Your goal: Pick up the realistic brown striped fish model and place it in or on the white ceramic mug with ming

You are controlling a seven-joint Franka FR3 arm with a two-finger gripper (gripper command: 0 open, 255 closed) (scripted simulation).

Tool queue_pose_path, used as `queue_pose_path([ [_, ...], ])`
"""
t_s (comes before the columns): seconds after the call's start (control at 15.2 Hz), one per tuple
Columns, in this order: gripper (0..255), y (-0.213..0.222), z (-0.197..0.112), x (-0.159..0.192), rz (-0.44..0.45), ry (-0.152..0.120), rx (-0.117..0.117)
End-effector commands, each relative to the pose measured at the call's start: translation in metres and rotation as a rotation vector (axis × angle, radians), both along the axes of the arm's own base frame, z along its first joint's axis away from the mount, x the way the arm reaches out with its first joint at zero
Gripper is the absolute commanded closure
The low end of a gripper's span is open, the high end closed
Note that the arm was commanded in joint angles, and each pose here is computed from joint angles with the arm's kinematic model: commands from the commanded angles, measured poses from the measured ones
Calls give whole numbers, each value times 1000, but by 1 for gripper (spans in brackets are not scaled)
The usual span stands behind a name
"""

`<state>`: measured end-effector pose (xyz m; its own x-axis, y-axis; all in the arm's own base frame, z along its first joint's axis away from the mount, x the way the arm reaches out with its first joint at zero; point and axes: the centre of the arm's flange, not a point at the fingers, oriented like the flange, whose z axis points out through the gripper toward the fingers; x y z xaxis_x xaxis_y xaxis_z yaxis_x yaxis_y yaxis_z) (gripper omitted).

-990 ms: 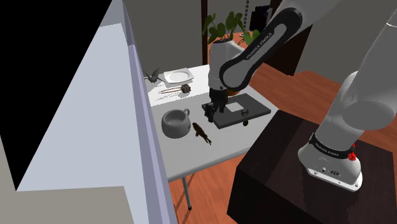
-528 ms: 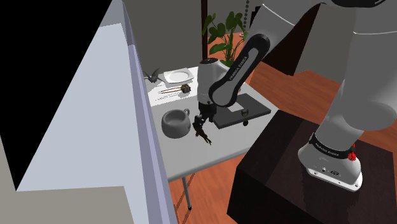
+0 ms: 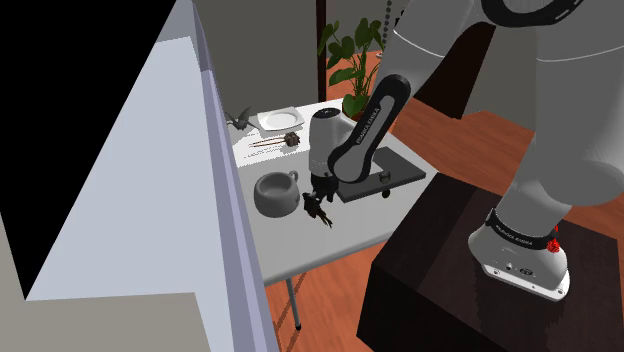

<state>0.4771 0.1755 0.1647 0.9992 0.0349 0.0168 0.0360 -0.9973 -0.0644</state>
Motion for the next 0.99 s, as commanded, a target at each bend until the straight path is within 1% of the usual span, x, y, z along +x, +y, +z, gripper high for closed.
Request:
queue_pose_path([
  [0.0, 0, 0, -3, 1, 0, -1, 0],
  [0.4, 0, 0, -3, 1, 0, -1, 0],
  [0.46, 255, 0, -3, 1, 0, -1, 0],
  [0.92, 255, 0, -3, 1, 0, -1, 0],
])
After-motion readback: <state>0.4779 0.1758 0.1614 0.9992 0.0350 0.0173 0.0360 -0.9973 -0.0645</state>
